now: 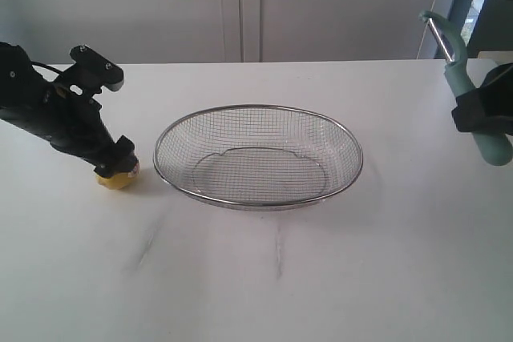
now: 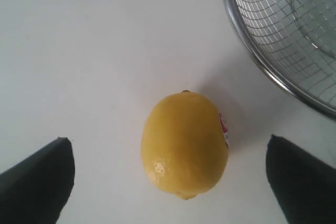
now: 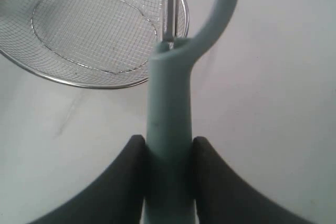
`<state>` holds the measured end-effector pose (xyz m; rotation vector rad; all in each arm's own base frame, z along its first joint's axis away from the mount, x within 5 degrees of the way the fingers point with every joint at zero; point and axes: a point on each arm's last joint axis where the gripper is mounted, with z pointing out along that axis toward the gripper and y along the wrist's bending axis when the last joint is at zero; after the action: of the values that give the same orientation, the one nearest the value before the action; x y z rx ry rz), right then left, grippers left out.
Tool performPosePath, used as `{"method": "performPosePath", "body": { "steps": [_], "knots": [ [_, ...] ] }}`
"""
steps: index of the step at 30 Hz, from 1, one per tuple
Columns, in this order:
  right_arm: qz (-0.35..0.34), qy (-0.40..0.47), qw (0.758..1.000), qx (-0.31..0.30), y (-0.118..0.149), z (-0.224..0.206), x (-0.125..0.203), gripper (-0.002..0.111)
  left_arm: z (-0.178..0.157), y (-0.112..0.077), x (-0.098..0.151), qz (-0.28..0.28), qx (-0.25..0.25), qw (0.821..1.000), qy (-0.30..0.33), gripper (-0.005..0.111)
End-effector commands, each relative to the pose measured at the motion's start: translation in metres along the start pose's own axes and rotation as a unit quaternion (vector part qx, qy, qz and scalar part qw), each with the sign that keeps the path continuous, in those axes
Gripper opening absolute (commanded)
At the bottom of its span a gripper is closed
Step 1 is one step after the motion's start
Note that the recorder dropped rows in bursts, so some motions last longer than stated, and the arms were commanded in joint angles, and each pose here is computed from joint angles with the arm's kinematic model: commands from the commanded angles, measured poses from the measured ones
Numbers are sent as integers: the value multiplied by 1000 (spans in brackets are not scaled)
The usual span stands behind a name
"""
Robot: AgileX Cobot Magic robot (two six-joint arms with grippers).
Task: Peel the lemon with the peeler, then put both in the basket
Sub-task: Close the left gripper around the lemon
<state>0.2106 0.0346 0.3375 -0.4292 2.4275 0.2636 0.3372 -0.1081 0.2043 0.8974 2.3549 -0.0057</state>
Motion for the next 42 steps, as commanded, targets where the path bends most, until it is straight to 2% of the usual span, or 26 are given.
{"method": "performPosePath", "body": {
  "steps": [1, 7, 12, 35, 38, 42],
  "knots": [
    [4, -9, 1000, 0, 1, -2, 0, 0, 0, 0, -2, -1, 1, 1000, -4, 105],
    [4, -10, 1000, 1, 1, -2, 0, 0, 16, 0, 1, -2, -5, 1000, -7, 105],
    [5, -11, 1000, 0, 1, -2, 0, 0, 33, -3, 8, -3, 4, 1000, 14, 105],
    [4, -14, 1000, 1, 1, -2, -1, 0, 59, -4, 16, -5, 0, 1000, 15, 104],
    [5, -16, 1000, 2, 0, -2, -1, 0, 59, -4, 16, -5, -1, 1000, 15, 96],
    [5, -16, 1000, 2, 0, -2, -1, 0, 59, -4, 16, -5, 1, 1000, 18, 66]
  ]
}}
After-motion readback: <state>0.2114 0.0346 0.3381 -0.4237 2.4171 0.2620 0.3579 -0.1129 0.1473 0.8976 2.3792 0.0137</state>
